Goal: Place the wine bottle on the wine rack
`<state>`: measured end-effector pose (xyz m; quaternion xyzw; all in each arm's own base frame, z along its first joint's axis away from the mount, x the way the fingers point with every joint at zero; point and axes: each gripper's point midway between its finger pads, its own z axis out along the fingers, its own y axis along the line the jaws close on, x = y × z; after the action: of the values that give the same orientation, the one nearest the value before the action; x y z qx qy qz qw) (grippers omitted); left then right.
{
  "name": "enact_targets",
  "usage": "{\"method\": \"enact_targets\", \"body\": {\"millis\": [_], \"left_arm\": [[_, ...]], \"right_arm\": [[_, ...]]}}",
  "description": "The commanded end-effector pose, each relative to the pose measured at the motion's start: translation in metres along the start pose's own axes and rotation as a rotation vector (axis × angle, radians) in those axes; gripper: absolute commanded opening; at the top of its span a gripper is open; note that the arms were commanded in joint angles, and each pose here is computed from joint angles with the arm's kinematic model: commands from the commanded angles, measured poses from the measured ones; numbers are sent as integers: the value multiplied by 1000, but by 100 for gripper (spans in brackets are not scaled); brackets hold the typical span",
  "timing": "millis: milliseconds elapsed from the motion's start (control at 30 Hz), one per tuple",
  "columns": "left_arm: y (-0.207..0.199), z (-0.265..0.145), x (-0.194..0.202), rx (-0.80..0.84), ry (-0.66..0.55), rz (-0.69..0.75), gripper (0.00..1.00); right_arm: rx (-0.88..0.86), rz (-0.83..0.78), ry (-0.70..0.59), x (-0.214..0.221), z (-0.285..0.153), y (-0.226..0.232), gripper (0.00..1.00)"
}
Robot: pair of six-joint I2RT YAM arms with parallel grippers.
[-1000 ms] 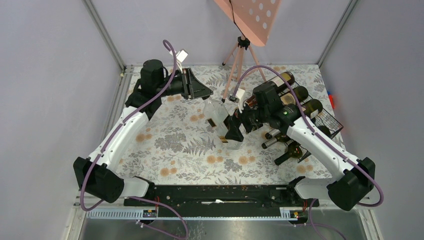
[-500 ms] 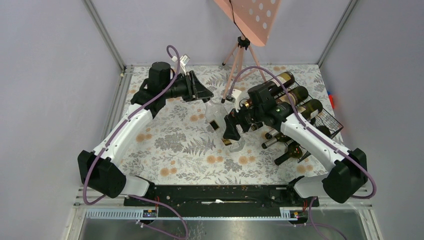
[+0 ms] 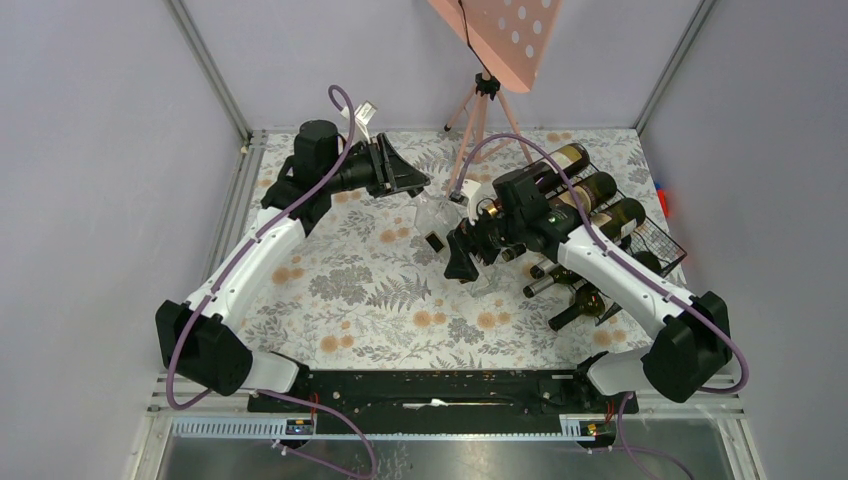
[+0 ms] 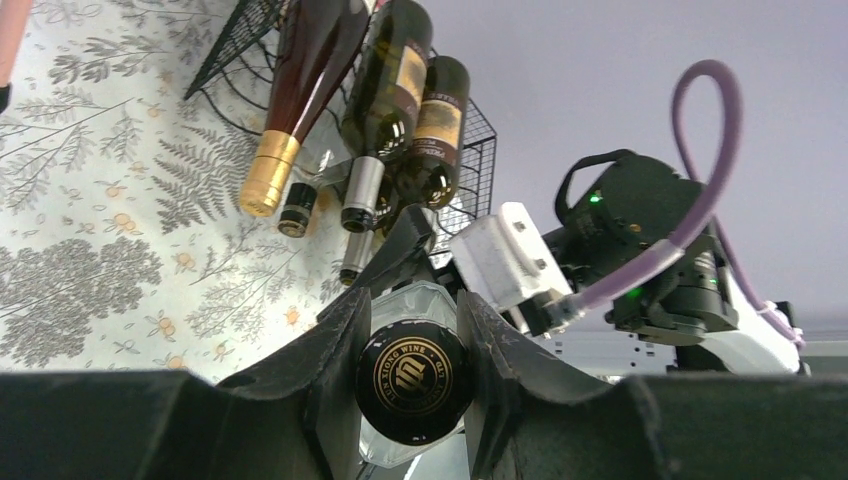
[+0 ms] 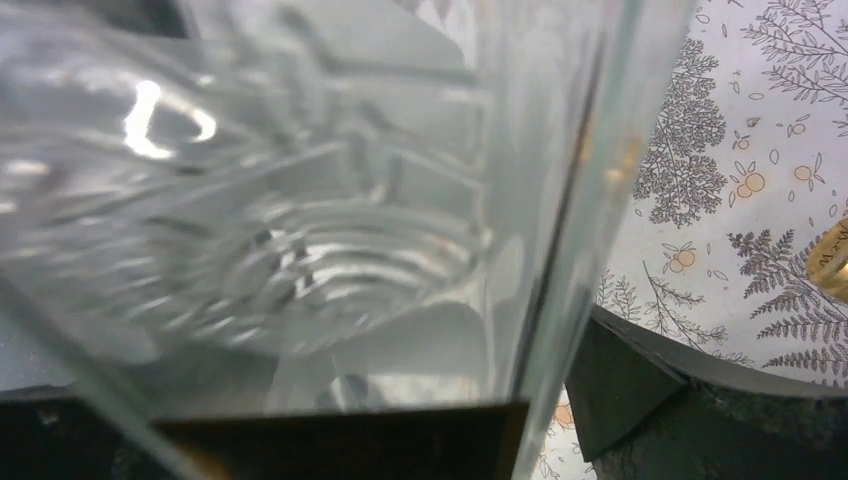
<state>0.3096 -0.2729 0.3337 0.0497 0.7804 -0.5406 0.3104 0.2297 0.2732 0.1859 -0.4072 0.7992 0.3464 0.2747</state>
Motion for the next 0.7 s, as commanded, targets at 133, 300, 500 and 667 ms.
{"method": "enact_targets", "body": {"millis": [133,300,500,667], "left_arm": [[-63,-15,-17,220,-43,11,0],[-58,-18,-19,207,-55,4,0],[-53,-20,-21,196,-66,-3,0],[-52,-21,-22,194,-67,-12,0]], "right_arm": [[-39,-51,-53,-7,-5,12,99],[-26,-74,-63,-7,-10,12,98],[-11,-98,-77,-8,-16,13,98],[-14,-100,-72,-5,-15,13,98]]}}
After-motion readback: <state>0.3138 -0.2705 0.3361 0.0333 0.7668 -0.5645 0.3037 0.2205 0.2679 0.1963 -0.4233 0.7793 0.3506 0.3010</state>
